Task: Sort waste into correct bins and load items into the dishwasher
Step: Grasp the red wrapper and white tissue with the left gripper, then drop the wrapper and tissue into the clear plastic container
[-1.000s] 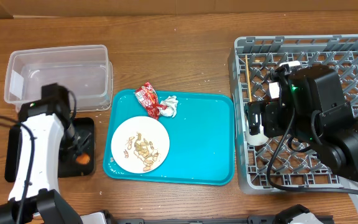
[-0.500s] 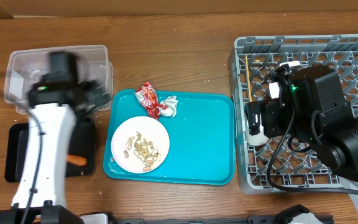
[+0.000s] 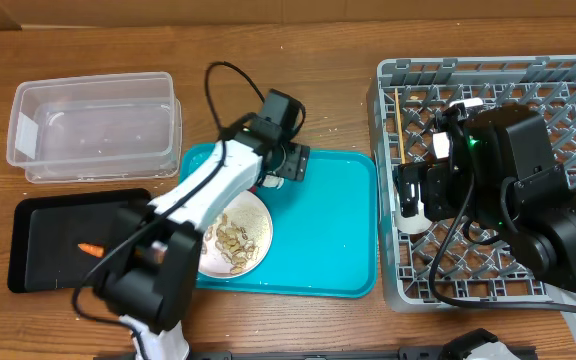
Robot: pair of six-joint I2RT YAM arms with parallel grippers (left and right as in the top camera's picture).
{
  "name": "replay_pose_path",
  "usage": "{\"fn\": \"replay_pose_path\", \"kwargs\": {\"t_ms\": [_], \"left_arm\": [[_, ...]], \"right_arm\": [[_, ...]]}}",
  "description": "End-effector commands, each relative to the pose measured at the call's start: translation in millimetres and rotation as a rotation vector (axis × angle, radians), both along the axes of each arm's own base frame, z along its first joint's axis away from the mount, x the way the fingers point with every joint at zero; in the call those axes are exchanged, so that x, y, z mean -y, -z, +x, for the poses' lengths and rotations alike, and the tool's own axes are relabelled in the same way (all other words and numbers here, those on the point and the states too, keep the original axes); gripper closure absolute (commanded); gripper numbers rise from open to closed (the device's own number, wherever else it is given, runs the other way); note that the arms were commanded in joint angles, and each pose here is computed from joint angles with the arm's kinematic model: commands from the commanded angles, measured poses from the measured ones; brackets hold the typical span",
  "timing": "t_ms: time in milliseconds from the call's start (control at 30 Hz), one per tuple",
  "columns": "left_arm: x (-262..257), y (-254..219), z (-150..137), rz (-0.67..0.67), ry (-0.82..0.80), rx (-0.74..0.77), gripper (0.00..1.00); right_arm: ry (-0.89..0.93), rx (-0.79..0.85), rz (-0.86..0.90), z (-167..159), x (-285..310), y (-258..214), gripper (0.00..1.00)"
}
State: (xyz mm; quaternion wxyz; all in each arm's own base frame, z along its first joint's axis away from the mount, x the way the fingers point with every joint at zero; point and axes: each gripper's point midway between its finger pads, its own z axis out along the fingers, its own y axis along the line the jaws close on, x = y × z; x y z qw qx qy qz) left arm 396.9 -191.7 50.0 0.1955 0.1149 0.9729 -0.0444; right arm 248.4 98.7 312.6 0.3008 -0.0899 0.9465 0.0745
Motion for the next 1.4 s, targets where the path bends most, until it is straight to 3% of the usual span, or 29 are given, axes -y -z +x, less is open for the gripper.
{"fn": "replay_pose_path", "kwargs": {"t_ms": [0, 67, 133, 233, 500, 667, 833, 933, 1033, 1100, 1200, 1267, 1367], "left_arm": [[-4.9, 23.2, 1.9, 0.056, 0.027, -0.024, 0.25], [-0.4, 31.4, -3.5, 0.035, 0.042, -0.060, 0.40], [4.1, 31.0, -7.2, 0.010, 0.057, -0.078, 0.69], [10.0, 11.9, -7.9, -0.025, 0.068, -0.074, 0.95], [-29.3, -101.0, 17.1, 0.028, -0.079, 0.085, 0.96], [-108.7, -147.3, 31.5, 0.099, -0.324, 0.191, 0.96], [-199.7, -150.3, 39.5, 0.083, -0.618, 0.196, 0.96], [-217.7, -145.7, 48.5, 0.003, -0.657, 0.191, 0.77], [-225.7, -148.3, 56.6, -0.012, -0.674, 0.222, 0.42], [-210.2, -149.6, 59.4, -0.054, -0.634, 0.219, 0.34], [-171.4, -142.9, 54.3, -0.101, -0.516, 0.167, 0.32], [-148.0, -132.9, 46.3, -0.089, -0.452, 0.131, 0.32], [-112.4, -96.9, 28.9, -0.006, -0.369, 0.076, 0.22]], "right_arm": [[0.006, 0.014, 0.012, 1.1, -0.4, -4.8, 0.00], [0.006, 0.014, 0.012, 1.0, -0.5, -4.8, 0.00], [0.006, 0.014, 0.012, 1.0, -0.5, -4.8, 0.00], [0.006, 0.014, 0.012, 1.1, -0.4, -4.8, 0.00], [0.006, 0.014, 0.012, 1.0, -0.5, -4.8, 0.00], [0.006, 0.014, 0.013, 1.1, -0.4, -4.8, 0.00], [0.006, 0.014, 0.013, 1.0, -0.5, -4.8, 0.00], [0.003, 0.012, 0.016, 0.7, -1.3, -4.8, 0.00], [-0.020, 0.000, 0.044, -1.8, -7.4, -4.7, 0.00], [-0.021, -0.005, 0.043, -2.9, -7.1, -3.9, 0.00], [-0.020, -0.022, 0.036, -6.1, -5.6, -1.3, 0.00], [-0.020, -0.021, 0.036, -5.9, -5.7, -1.5, 0.00], [-0.020, -0.021, 0.036, -5.9, -5.7, -1.5, 0.00]]}}
